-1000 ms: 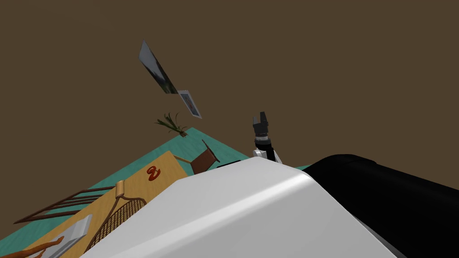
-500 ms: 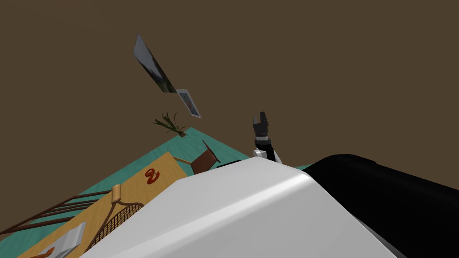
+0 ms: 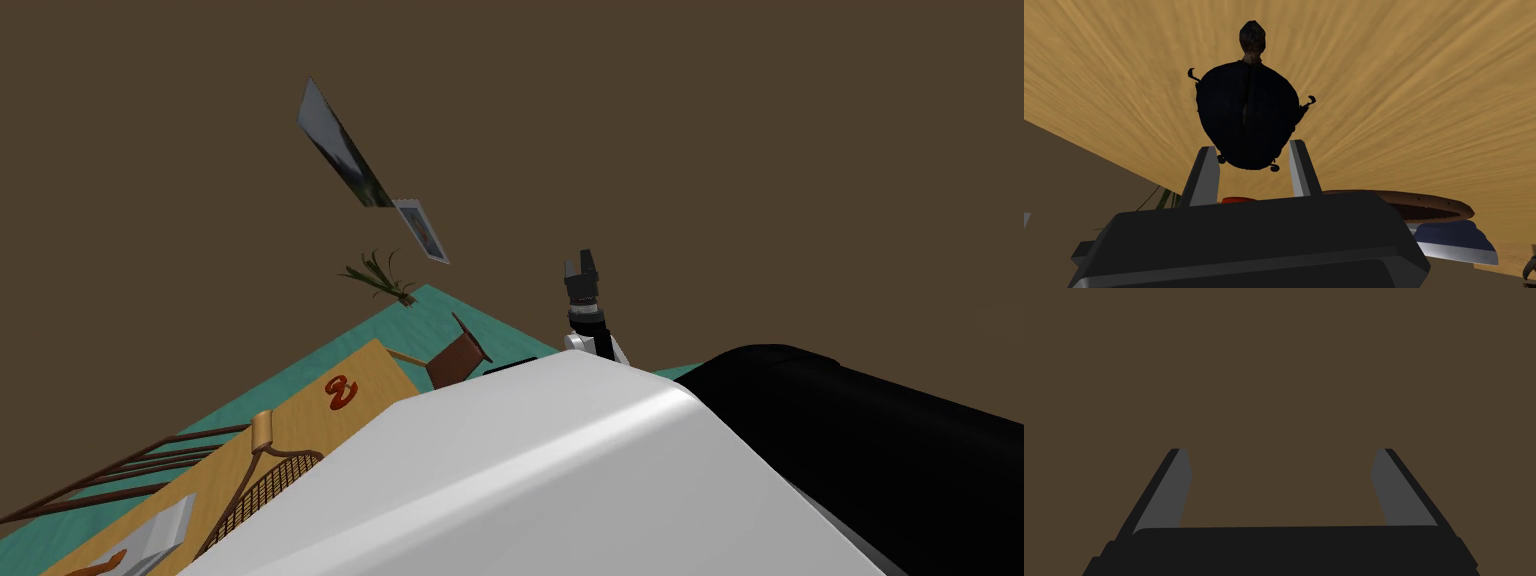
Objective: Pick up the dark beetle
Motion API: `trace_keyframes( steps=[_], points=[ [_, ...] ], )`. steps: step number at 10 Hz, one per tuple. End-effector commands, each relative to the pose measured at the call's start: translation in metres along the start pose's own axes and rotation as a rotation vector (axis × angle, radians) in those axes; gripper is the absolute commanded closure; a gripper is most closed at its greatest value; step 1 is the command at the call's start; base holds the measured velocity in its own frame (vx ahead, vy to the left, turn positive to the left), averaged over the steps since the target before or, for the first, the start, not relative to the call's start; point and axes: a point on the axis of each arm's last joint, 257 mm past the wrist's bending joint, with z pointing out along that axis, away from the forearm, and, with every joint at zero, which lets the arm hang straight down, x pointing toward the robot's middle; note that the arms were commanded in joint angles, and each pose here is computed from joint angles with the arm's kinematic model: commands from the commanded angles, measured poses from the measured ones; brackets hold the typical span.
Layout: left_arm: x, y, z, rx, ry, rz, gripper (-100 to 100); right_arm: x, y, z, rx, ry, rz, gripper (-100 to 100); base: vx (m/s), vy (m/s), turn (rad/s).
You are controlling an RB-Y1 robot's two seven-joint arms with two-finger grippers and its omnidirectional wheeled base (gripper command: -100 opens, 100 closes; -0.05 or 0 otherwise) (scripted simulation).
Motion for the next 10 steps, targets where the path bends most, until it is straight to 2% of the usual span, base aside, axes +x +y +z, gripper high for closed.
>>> trace_keyframes(
  steps=[1, 3, 4, 5, 7, 9, 10],
  points=[
    [0.0, 0.0, 0.0, 0.0, 0.0, 0.0, 100, 0.0, 0.0, 0.0, 0.0, 0.0, 0.0, 0, 0.0, 0.0, 0.0],
    [0.0, 0.0, 0.0, 0.0, 0.0, 0.0, 100, 0.0, 0.0, 0.0, 0.0, 0.0, 0.0, 0, 0.0, 0.0, 0.0],
    [0.0, 0.0, 0.0, 0.0, 0.0, 0.0, 0, 0.0, 0.0, 0.0, 0.0, 0.0, 0.0, 0, 0.0, 0.0, 0.0],
    [0.0, 0.002, -0.008, 0.001, 0.001, 0.002, 100, 0.0, 0.0, 0.0, 0.0, 0.0, 0.0, 0, 0.012, -0.011, 0.021],
    [-0.001, 0.006, -0.019, 0.002, 0.003, 0.006, 100, 0.0, 0.0, 0.0, 0.0, 0.0, 0.0, 0, 0.027, -0.019, 0.026],
    [0.0, 0.007, -0.019, 0.001, 0.003, 0.007, 100, 0.0, 0.0, 0.0, 0.0, 0.0, 0.0, 0, 0.015, -0.012, 0.009],
    [0.0, 0.007, -0.019, 0.001, 0.003, 0.007, 0, 0.0, 0.0, 0.0, 0.0, 0.0, 0.0, 0, 0.0, 0.0, 0.0]
  ],
)
